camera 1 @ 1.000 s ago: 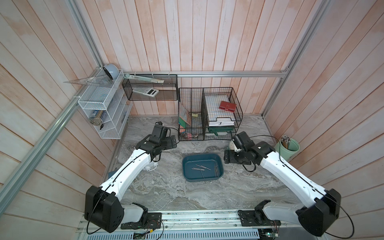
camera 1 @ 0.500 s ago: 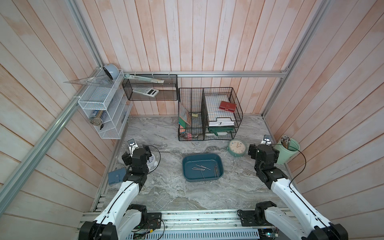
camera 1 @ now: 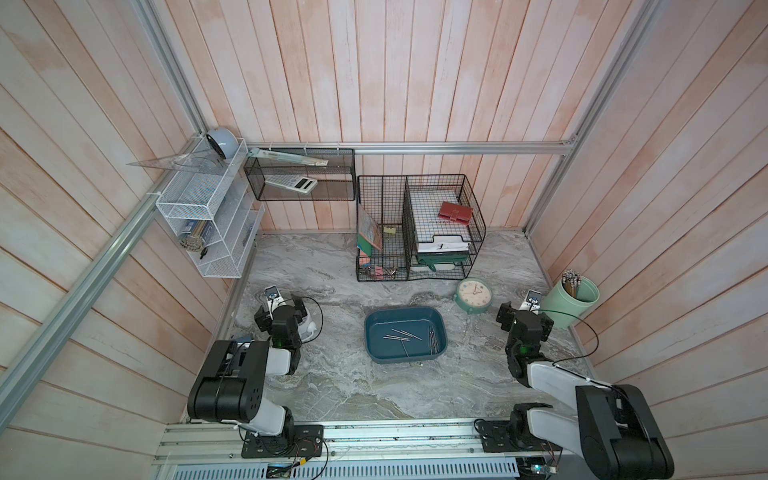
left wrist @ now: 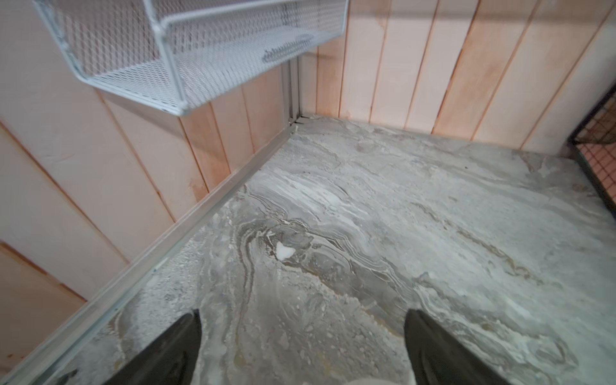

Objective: Put the nails on the desktop into the storage box
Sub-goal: Reset both arms

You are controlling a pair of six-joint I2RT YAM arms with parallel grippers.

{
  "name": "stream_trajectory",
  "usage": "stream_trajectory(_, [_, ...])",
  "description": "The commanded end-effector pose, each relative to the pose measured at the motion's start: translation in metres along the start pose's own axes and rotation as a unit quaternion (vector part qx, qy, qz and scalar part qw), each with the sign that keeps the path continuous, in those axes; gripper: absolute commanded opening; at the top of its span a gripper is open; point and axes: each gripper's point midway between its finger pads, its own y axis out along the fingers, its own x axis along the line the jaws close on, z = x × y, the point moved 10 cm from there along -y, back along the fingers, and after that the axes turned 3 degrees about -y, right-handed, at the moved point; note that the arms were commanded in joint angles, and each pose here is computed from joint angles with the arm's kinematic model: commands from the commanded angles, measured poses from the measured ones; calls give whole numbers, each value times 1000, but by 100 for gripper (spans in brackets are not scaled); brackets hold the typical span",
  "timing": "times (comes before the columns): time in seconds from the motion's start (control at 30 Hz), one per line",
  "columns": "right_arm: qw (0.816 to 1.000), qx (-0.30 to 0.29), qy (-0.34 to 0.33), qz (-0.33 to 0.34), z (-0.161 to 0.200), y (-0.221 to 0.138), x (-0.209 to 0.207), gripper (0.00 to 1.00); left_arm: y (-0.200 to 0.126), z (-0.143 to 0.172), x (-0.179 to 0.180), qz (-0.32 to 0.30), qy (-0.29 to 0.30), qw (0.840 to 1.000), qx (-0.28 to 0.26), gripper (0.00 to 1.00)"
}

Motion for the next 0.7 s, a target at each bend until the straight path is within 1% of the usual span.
stream_trajectory(0.0, [996,-27,6,-86,-17,8,17,98,4,-20,-8,39,-19,998,-45,100])
stream_trajectory(0.03, [995,-9,-10,-96,-17,15,24,98,6,-20,-9,41,-15,998,-51,100])
stream_trajectory(0.1, [996,6,-16,-89,-9,29,31,98,7,-22,-11,43,-13,999,-28,100])
stream_trajectory(0.13, [996,3,-13,-88,-5,35,34,98,10,-22,-11,42,-12,999,-31,100])
stream_trajectory(0.17, [995,-13,-13,-94,-2,39,37,98,11,-22,-13,47,-7,998,-35,100])
stream_trajectory(0.2, [995,-33,-12,-95,-1,42,40,98,11,-22,-13,50,-7,998,-27,100])
stream_trajectory(0.23, [995,-28,-13,-94,-2,43,40,98,11,-22,-14,49,-7,998,-24,100])
stream_trajectory(0.33, [996,46,-32,-66,-13,48,40,98,12,-22,-14,49,-7,999,-24,100])
stream_trajectory(0.37, [996,50,-33,-72,-14,48,40,98,12,-23,-14,49,-8,998,-26,100])
stream_trajectory(0.43, [997,35,-26,-68,-11,48,40,98,13,-23,-13,49,-9,998,-26,100])
stream_trajectory(0.53, [998,-13,-2,-66,-4,48,38,98,12,-22,-13,49,-8,998,-26,100])
stream_trajectory(0.67, [998,5,-8,-62,-6,47,39,98,12,-22,-13,49,-9,998,-27,100])
